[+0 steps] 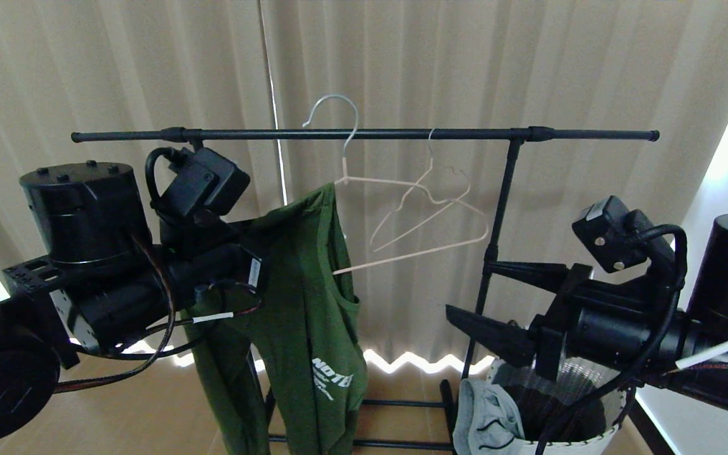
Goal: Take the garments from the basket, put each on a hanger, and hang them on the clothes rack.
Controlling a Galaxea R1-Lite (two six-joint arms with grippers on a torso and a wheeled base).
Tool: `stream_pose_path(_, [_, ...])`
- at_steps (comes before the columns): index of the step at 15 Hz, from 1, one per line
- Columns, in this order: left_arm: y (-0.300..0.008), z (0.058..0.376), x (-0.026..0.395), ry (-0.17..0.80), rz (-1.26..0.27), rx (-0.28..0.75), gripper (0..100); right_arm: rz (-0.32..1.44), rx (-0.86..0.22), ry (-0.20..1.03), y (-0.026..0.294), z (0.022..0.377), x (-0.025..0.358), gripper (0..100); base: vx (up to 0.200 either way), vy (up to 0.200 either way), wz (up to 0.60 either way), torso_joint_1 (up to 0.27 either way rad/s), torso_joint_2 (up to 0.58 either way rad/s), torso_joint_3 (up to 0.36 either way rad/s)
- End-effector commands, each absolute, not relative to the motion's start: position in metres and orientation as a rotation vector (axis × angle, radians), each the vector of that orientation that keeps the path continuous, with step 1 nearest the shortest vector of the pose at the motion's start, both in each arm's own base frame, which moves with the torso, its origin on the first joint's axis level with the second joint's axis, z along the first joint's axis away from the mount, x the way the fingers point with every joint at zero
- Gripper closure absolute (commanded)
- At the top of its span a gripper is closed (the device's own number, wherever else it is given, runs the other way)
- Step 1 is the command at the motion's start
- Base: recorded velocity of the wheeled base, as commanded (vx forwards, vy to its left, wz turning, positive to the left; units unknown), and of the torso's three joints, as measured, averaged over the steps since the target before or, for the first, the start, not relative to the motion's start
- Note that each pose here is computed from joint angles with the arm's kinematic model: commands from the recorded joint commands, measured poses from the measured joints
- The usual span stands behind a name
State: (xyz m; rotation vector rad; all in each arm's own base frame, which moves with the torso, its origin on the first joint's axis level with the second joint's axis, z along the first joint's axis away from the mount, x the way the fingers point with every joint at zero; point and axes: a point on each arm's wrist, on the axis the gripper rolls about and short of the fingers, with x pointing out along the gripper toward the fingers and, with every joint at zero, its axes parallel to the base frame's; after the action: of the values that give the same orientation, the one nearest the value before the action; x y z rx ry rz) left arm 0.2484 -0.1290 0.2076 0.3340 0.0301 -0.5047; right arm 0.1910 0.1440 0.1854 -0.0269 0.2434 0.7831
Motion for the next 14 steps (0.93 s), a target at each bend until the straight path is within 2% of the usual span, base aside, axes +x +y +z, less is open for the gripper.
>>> stream_pose_path(1, [-0.135,0.215,0.245,-0.012,-0.527,0.32,100,0.802,-0.037,0.289,0.158,0.174,0.19,0,0.0,0.0,0.0,0.0,0.0,0.0])
stream_pose_path(8, [-0.144,0.237,0.232,-0.12,-0.576,0.291,100,0.655,-0.043,0.225,0.19,0.138,0.225,0,0.0,0.0,0.0,0.0,0.0,0.0])
stream_pose_path(14, [-0.145,0.243,0.221,-0.152,-0.635,0.277,100,0.628,-0.016,0.145,0.212,0.133,0.253,0,0.0,0.0,0.0,0.0,0.0,0.0])
